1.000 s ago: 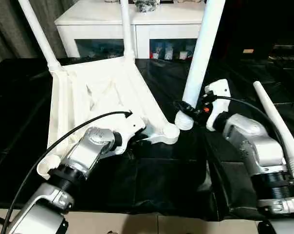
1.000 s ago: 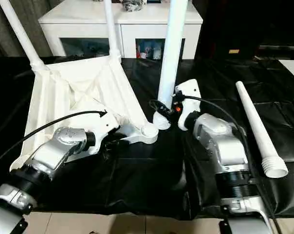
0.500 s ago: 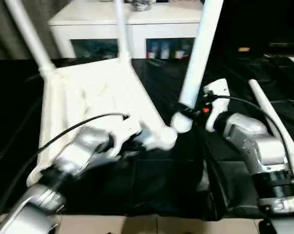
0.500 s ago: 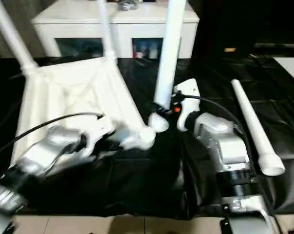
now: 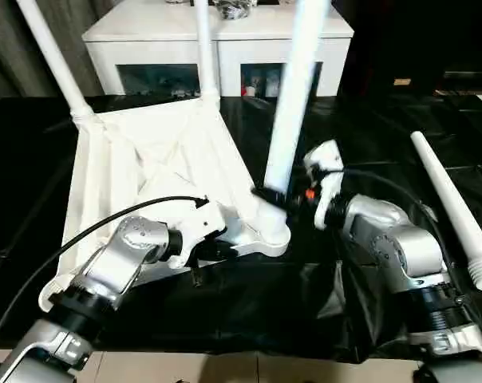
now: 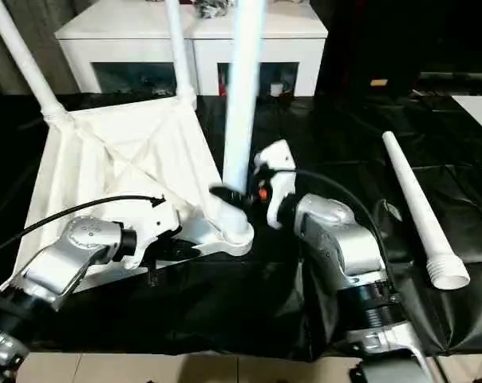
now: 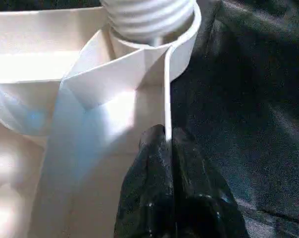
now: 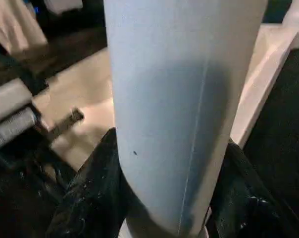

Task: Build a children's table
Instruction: Insert table leg to table base

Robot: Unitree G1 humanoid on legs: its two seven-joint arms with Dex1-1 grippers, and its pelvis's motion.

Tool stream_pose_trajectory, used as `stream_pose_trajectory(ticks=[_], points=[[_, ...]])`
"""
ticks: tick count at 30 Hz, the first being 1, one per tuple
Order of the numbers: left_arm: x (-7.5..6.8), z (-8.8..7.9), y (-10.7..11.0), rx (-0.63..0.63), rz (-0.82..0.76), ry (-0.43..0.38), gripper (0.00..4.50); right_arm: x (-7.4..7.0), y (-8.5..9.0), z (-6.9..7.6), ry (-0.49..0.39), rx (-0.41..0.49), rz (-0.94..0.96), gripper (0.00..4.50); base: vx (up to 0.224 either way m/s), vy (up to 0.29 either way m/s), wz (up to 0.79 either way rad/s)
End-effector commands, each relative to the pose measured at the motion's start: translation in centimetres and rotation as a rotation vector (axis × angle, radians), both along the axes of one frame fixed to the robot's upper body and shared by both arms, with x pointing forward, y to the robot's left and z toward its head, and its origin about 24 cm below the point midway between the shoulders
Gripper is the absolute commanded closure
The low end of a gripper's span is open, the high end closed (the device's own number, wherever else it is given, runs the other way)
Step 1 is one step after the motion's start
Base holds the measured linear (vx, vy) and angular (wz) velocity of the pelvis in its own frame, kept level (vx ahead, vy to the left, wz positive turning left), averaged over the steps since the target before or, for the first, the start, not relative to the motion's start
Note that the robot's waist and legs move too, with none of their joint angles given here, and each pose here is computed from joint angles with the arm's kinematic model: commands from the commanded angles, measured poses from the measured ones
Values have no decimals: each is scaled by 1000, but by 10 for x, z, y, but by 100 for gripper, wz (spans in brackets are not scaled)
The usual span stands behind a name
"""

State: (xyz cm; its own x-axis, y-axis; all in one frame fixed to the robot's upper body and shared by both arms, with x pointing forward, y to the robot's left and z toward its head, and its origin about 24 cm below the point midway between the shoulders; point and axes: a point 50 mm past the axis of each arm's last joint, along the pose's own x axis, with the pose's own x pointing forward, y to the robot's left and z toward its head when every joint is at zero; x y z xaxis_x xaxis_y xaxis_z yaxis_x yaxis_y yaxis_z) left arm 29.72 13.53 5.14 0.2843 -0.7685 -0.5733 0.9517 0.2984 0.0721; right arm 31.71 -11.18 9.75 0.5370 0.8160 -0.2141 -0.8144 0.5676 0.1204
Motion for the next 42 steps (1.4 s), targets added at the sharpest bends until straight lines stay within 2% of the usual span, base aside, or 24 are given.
stream_pose_trajectory(ticks=[1,5,13,16,21,26,29,30,34,39,41,42], points=[[-3,1,4,3,-12,-4,450,0,0,-1,-9,-5,2,266,0,0,0],[-4,1,6,-4,-7,-1,450,1,-1,-4,4,6,-8,266,0,0,0],[-2,3,6,-13,1,-5,450,3,-5,-19,64,104,-75,266,0,0,0],[1,6,8,-24,28,-23,450,-5,-11,-33,89,129,-104,266,0,0,0],[6,8,9,-36,60,-42,450,-12,-14,-42,82,143,-132,266,0,0,0],[13,11,12,-40,93,-65,450,-21,-18,-49,10,107,-166,267,0,0,0],[14,12,12,-39,93,-67,450,-23,-16,-48,-5,77,-143,267,0,0,0],[15,13,11,-39,94,-69,450,-25,-14,-47,-25,40,-116,267,0,0,0],[16,14,11,-40,95,-71,450,-28,-9,-44,-27,20,-68,267,0,0,0],[15,13,12,-36,84,-64,450,-27,-3,-44,15,-35,0,267,0,0,0],[14,13,13,-36,84,-63,450,-27,-1,-46,60,-82,46,267,0,0,0],[14,13,14,-36,85,-62,450,-28,0,-50,125,-114,85,267,0,0,0]])
